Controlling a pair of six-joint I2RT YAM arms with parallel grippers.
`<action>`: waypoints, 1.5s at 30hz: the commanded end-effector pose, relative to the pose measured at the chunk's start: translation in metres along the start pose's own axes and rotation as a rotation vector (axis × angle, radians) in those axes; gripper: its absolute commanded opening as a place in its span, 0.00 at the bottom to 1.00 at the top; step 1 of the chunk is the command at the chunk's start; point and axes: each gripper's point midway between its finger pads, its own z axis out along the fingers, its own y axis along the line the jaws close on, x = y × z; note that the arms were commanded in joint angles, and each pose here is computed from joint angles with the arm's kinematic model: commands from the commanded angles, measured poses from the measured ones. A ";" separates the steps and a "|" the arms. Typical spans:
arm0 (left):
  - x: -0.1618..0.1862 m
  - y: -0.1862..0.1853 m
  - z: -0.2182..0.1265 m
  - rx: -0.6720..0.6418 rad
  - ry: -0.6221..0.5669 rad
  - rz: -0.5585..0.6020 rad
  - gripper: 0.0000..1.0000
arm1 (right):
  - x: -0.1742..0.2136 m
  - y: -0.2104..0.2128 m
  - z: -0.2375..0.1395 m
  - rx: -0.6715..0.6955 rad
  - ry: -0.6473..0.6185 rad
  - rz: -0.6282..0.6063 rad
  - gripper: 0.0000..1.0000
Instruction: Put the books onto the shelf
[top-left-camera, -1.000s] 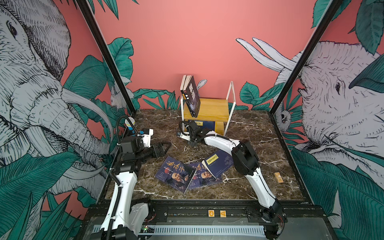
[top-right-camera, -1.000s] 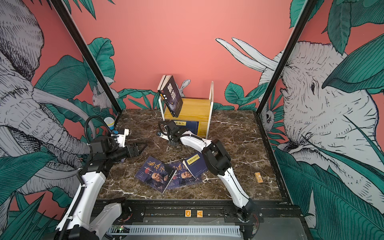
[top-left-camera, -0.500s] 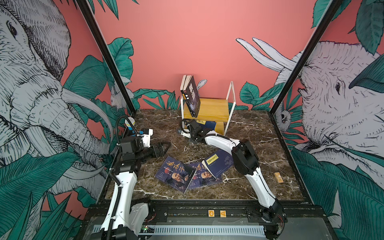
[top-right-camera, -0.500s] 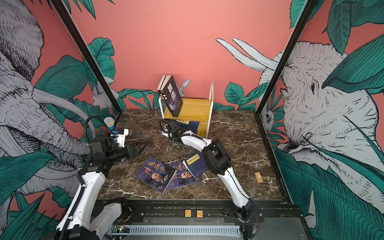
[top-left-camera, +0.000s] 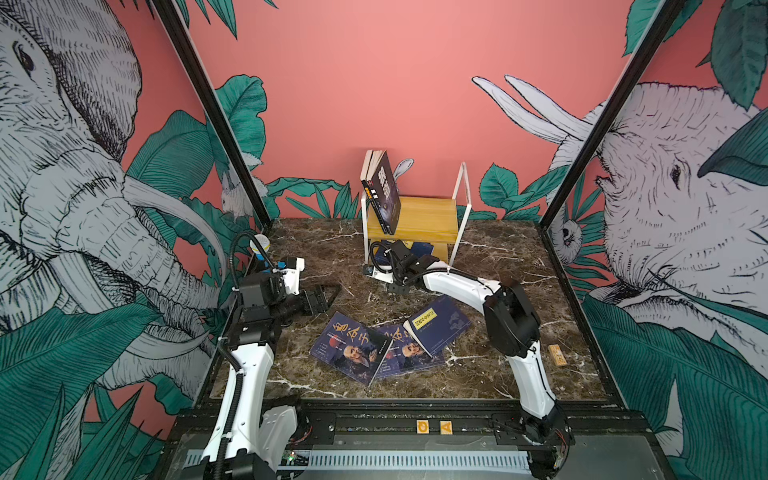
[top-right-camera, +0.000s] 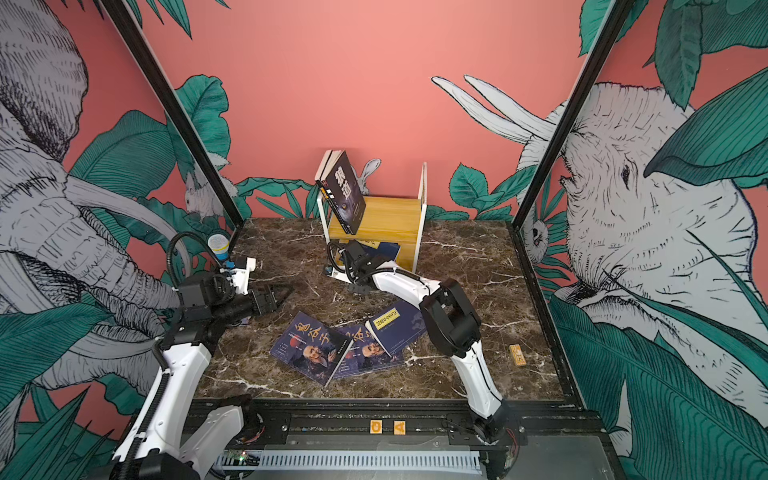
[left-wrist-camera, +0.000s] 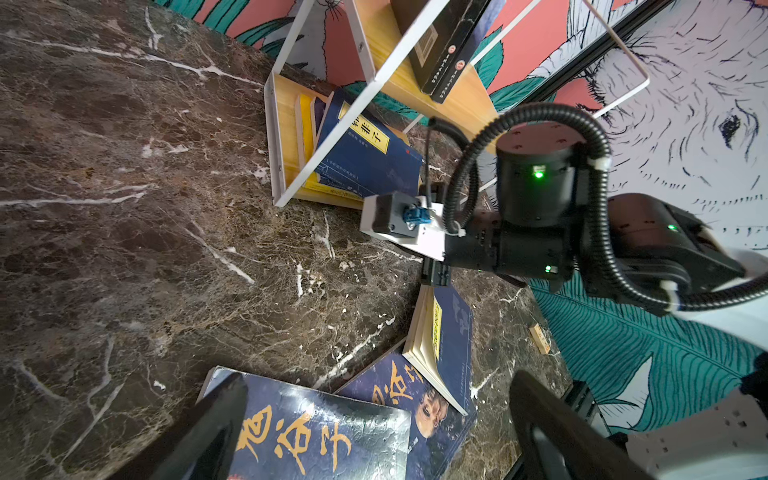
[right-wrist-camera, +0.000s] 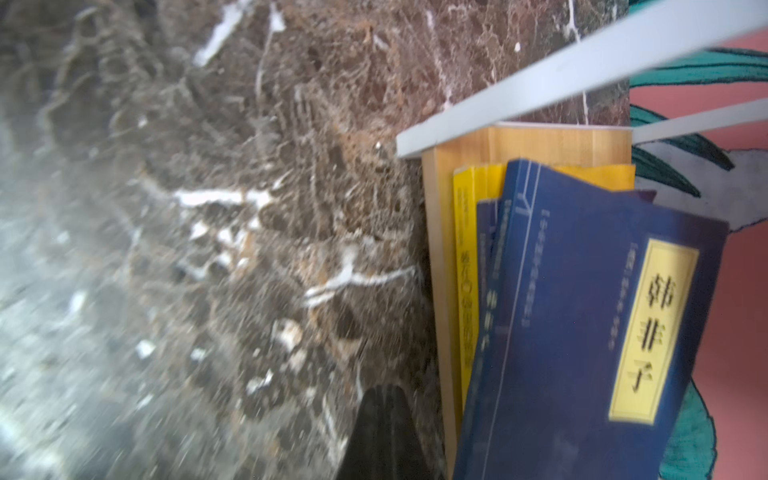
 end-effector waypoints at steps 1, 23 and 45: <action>0.002 -0.003 -0.002 0.012 -0.001 0.001 0.99 | 0.017 0.007 -0.011 -0.032 0.047 0.015 0.00; -0.003 -0.004 -0.004 0.005 -0.007 0.002 0.99 | 0.069 -0.037 -0.009 0.140 0.196 0.049 0.00; -0.003 -0.002 -0.002 -0.002 -0.004 0.000 0.99 | 0.081 -0.060 -0.020 0.213 0.230 0.029 0.00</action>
